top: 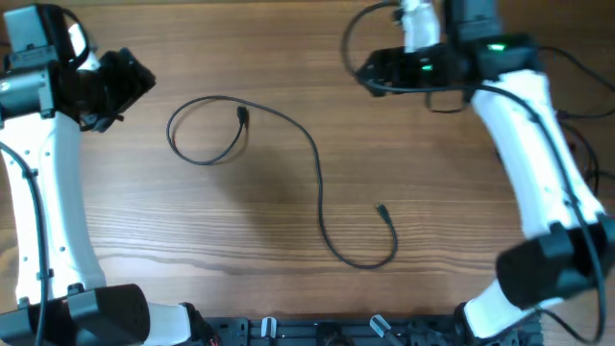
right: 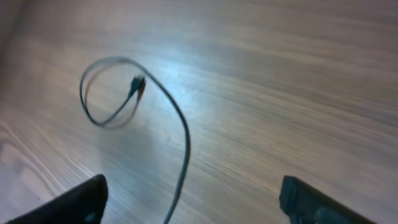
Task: Untangle cables
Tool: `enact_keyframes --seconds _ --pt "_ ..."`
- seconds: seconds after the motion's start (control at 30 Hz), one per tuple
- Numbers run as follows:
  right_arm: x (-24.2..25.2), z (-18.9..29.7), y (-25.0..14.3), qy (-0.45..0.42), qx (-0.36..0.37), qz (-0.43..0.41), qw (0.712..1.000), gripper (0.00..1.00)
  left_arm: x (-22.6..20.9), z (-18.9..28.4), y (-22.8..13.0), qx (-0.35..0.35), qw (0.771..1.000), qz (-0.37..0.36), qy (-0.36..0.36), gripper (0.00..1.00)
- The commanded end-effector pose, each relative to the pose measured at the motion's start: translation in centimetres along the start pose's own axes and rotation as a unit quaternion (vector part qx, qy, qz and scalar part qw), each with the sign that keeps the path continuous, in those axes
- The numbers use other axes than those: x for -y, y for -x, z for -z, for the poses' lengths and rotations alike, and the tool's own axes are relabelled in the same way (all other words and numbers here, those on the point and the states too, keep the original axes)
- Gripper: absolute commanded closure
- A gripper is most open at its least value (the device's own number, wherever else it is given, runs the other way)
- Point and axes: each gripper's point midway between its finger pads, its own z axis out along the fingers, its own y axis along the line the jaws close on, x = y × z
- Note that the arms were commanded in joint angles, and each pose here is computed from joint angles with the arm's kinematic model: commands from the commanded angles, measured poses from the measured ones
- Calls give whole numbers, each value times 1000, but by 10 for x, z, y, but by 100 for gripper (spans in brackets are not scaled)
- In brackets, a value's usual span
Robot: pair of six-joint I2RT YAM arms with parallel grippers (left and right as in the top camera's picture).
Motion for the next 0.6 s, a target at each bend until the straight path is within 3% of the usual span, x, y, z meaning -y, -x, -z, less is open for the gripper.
enact_keyframes --seconds 0.0,0.13,0.3,0.57 --pt "-19 -52 -9 -5 -35 42 998 16 -9 1 2 1 1000 12 13 25" --pt "-38 -105 -26 -19 -67 82 994 22 -9 1 0 -4 1000 12 14 25" --pt "-47 -150 -49 -10 -103 81 991 39 -11 1 -3 -10 1000 13 17 25" --pt "-45 -187 -72 -2 -132 91 987 59 -5 0 -6 -13 1000 6 14 25"
